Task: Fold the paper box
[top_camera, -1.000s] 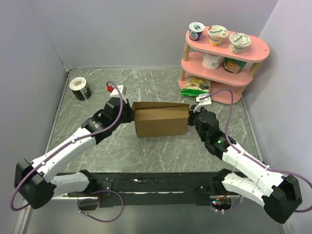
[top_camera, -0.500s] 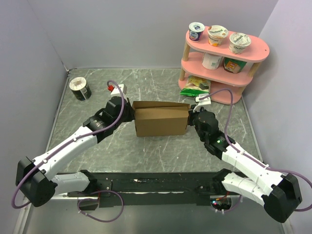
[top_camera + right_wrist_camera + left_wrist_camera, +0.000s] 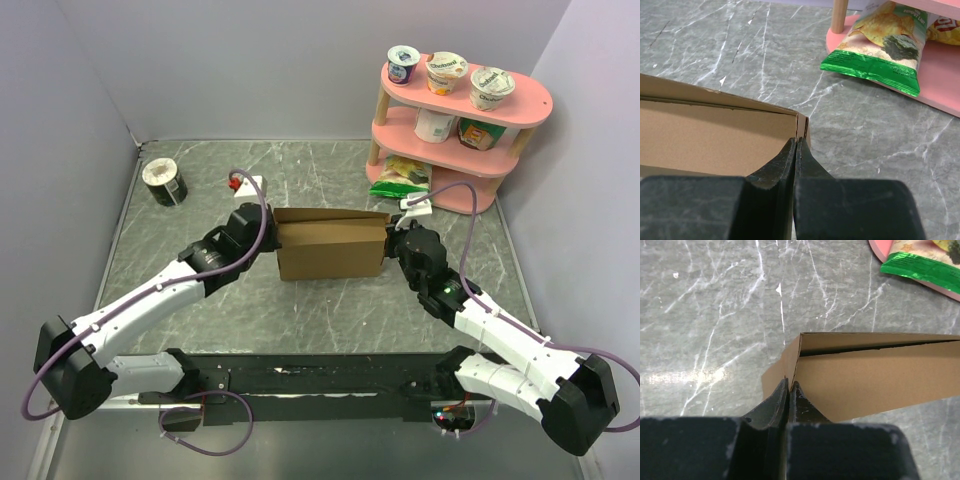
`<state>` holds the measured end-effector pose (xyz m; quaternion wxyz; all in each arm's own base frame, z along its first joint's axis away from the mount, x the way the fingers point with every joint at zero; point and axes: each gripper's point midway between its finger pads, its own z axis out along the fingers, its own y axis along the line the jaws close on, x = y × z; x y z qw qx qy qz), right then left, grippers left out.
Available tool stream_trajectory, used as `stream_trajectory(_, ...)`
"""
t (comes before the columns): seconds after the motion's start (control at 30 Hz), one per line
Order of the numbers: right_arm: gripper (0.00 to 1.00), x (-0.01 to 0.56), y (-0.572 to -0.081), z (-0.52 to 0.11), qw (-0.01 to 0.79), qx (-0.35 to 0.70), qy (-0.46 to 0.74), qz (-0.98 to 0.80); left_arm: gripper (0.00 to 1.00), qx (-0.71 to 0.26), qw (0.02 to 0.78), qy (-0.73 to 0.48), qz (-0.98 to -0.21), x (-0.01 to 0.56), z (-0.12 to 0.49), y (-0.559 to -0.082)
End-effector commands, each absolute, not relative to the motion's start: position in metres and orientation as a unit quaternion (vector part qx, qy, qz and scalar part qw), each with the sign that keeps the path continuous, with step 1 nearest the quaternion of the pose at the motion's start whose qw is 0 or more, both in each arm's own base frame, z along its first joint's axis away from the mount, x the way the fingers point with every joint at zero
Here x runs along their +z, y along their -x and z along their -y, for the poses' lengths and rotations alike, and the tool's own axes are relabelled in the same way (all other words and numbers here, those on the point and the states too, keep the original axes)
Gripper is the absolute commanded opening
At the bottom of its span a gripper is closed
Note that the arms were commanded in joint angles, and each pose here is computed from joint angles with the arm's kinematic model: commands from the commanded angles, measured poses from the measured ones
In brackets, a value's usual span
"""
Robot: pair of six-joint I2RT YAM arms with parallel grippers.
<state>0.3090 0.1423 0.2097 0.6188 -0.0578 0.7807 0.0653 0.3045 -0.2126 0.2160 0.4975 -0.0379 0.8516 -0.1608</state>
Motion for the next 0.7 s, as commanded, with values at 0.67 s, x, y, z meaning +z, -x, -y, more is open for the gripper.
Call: stream_trajectory(0.67,0.00,0.150,-0.278,-0.148,0.541,0.067,0.105,-0.832,0.01,-0.149,0.498,0.014,-0.854,0.146,0.220,-0.270)
